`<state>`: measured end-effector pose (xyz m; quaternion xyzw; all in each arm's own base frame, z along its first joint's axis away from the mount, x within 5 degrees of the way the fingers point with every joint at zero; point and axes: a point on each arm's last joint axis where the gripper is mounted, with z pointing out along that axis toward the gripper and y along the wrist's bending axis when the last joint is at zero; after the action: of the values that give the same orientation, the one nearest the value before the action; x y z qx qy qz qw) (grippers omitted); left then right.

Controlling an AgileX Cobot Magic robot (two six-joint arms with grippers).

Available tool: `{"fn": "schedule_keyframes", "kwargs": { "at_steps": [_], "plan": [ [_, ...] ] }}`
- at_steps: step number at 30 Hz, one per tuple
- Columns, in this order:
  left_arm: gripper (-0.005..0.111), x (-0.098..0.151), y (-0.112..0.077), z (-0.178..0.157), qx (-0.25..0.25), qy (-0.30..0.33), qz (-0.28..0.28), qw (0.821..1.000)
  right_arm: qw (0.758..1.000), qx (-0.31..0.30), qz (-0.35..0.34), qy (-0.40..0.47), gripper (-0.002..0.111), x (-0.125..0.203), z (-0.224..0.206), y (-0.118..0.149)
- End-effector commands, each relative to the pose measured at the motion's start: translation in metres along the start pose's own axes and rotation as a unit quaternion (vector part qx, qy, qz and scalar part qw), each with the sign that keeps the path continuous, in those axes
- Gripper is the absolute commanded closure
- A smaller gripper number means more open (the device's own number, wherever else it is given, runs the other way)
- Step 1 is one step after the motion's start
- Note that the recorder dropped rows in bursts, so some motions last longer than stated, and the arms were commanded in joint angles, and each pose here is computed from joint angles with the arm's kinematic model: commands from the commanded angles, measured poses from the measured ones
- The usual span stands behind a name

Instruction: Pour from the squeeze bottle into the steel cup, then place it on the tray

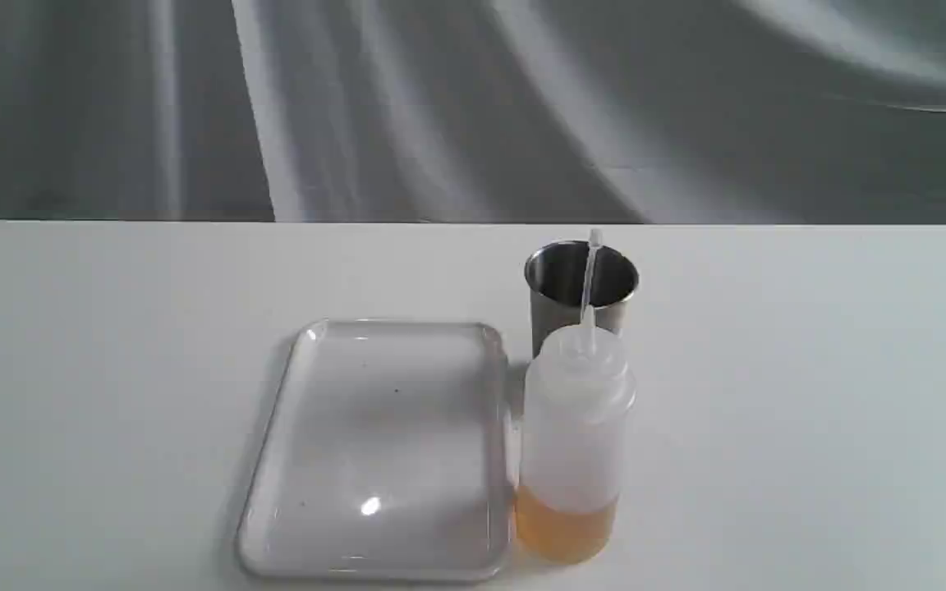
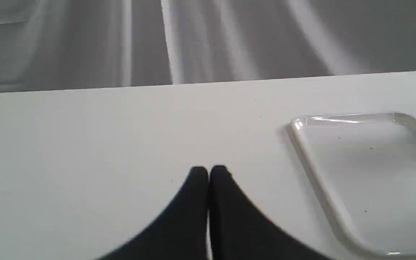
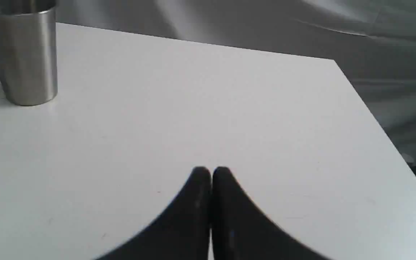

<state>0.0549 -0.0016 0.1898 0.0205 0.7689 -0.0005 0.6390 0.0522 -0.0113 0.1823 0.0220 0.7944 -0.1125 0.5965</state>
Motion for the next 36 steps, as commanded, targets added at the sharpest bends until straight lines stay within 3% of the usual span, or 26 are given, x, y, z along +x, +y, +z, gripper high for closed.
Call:
{"fn": "schedule_keyframes", "kwargs": {
  "at_steps": [1,17,22,26,36],
  "plan": [
    [0.107,0.001,0.000,0.000,-0.001,-0.003,-0.004,1.000,1.000,0.001,0.005,0.000,0.108,0.001,0.000,0.000],
    [0.107,0.001,0.000,0.000,-0.001,-0.003,-0.004,1.000,1.000,0.000,0.005,0.005,0.108,-0.004,-0.003,0.000],
    [0.107,0.001,0.000,0.000,-0.001,-0.003,-0.004,1.000,0.999,0.006,0.003,-0.031,0.108,-0.043,-0.022,-0.007],
    [0.107,0.001,0.000,0.000,-0.001,-0.003,-0.003,1.000,1.000,0.001,0.003,-0.004,0.108,-0.074,-0.026,-0.012],
    [0.107,0.001,0.000,0.000,-0.001,-0.003,-0.003,1.000,0.997,-0.009,0.000,0.071,0.108,-0.155,0.013,-0.025]
  ]
}}
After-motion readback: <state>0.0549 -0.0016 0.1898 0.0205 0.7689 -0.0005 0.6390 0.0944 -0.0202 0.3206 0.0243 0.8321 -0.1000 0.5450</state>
